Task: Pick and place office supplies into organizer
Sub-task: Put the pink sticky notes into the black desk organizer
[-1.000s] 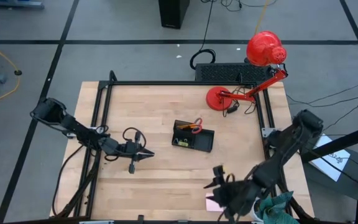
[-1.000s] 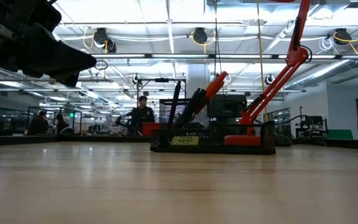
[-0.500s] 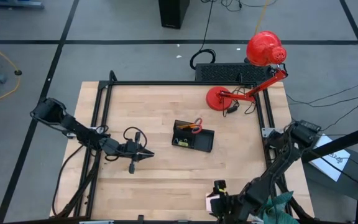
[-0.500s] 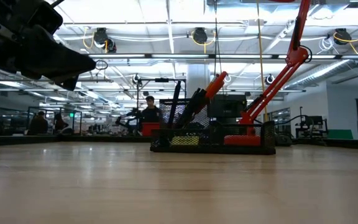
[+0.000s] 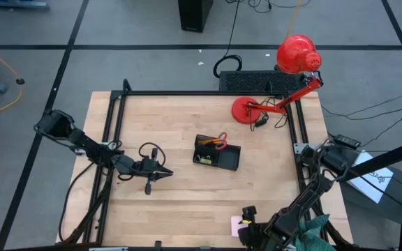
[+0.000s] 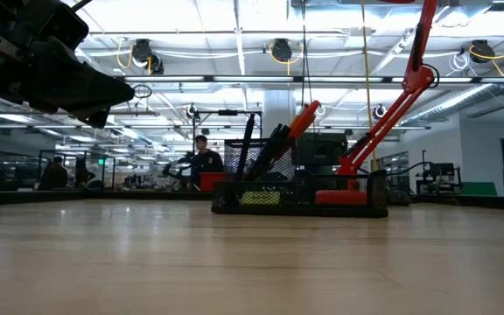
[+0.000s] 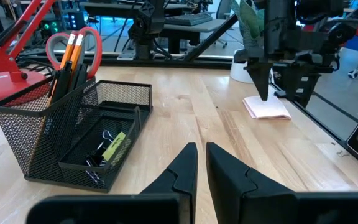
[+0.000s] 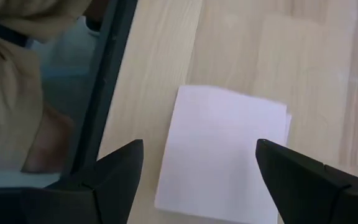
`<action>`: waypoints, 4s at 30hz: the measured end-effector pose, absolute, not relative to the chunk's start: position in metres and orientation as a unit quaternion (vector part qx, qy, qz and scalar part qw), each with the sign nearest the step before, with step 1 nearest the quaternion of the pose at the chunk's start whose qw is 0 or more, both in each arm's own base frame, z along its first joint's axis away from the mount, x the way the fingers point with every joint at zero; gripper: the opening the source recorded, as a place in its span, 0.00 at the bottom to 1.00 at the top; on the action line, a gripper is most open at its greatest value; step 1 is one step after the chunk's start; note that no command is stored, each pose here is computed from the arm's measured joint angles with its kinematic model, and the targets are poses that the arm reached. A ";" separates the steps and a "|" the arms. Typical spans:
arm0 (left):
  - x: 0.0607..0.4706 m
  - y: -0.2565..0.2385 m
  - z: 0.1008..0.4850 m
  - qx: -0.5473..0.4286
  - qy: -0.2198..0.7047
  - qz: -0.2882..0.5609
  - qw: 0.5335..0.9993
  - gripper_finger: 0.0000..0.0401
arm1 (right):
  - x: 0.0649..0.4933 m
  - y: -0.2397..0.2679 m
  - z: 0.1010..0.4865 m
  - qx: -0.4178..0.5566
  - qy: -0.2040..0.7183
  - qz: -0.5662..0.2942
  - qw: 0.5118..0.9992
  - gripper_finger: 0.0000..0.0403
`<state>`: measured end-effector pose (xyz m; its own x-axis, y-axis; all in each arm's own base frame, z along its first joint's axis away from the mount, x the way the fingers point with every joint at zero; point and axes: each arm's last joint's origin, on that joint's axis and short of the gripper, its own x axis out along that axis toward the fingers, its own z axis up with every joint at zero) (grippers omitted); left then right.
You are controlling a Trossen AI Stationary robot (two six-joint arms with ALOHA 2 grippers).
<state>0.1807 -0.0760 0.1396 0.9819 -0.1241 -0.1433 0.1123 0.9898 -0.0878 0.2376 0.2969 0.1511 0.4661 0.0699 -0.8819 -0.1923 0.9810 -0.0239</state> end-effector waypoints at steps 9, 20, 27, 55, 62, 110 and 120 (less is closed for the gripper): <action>0.181 -0.076 0.139 -0.039 0.078 -0.059 0.994 0.10 | 0.235 0.298 0.136 -0.089 0.526 0.061 0.843 0.75; 0.180 -0.076 0.135 -0.034 0.099 -0.057 0.993 0.10 | 0.238 0.288 0.127 -0.097 0.540 0.001 0.836 0.74; 0.180 -0.076 0.135 -0.036 0.099 -0.057 0.993 0.10 | 0.241 0.282 0.127 -0.101 0.536 -0.026 0.838 0.66; 0.180 -0.076 0.135 -0.046 0.099 -0.057 0.992 0.10 | 0.244 0.282 0.144 -0.099 0.512 0.007 0.853 0.00; 0.180 -0.076 0.135 -0.046 0.099 -0.057 0.992 0.10 | 0.245 0.278 0.159 -0.133 0.468 -0.007 0.874 0.00; 0.179 -0.075 0.130 -0.044 0.123 -0.054 0.990 0.10 | 0.325 0.126 0.202 -0.261 0.544 -0.253 0.757 0.00; 0.179 -0.075 0.130 -0.035 0.123 -0.055 0.990 0.10 | 0.323 0.103 0.167 -0.273 0.556 -0.250 0.744 0.00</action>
